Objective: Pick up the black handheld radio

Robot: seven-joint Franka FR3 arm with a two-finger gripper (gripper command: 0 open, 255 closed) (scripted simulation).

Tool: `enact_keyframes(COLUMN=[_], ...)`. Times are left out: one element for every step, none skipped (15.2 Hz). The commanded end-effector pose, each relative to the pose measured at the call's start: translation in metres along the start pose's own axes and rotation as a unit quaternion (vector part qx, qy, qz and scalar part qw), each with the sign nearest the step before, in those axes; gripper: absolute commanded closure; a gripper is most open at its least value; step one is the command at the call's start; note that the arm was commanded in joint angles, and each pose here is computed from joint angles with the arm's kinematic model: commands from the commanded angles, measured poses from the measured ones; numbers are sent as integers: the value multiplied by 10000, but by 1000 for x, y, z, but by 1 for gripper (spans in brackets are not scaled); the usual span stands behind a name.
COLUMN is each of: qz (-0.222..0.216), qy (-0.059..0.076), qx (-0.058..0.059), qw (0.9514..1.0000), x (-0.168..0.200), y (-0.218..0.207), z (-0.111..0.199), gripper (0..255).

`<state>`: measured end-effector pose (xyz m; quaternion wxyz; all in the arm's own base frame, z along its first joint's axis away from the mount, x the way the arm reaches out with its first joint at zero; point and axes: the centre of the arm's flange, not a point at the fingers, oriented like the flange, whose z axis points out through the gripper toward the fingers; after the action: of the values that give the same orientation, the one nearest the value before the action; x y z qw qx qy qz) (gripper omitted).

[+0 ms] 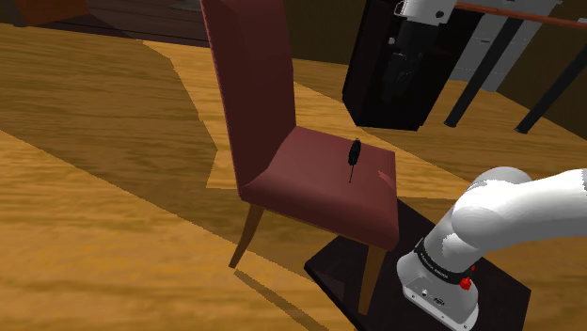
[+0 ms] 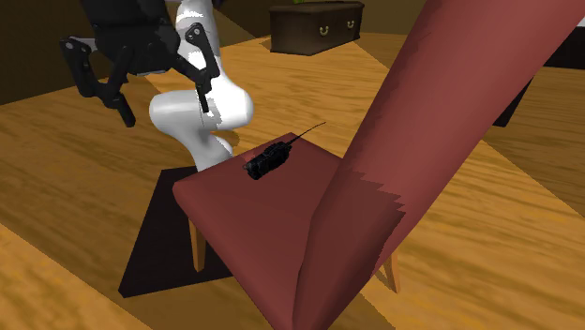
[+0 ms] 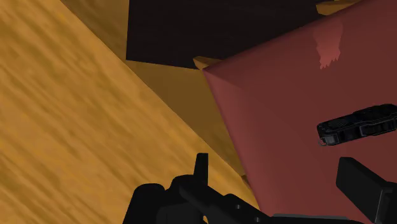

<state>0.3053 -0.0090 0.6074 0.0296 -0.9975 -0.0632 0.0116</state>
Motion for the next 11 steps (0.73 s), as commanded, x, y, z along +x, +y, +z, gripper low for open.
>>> enact_keyframes(qz=[0, 342, 684, 1025, 1364, 1703, 2039, 2372, 2703, 3031, 3355], qy=[0, 33, 66, 99, 132, 165, 198, 230, 262, 294, 326], qx=[0, -23, -47, -70, -94, -117, -140, -163, -186, -208, -230], qw=[10000, 9994, 9976, 9947, 9905, 9852, 9787, 9710, 9622, 9523, 9412], x=[0, -8, -15, -22, -27, -32, -35, -38, -40, -41, -41], y=[0, -11, -22, -34, -47, -59, -72, -85, -98, -112, -125], z=[0, 5, 9, 14, 19, 24, 29, 34, 39, 45, 50], gripper=[0, 0, 0, 0, 0, 0, 0, 0, 0, 0, 0])
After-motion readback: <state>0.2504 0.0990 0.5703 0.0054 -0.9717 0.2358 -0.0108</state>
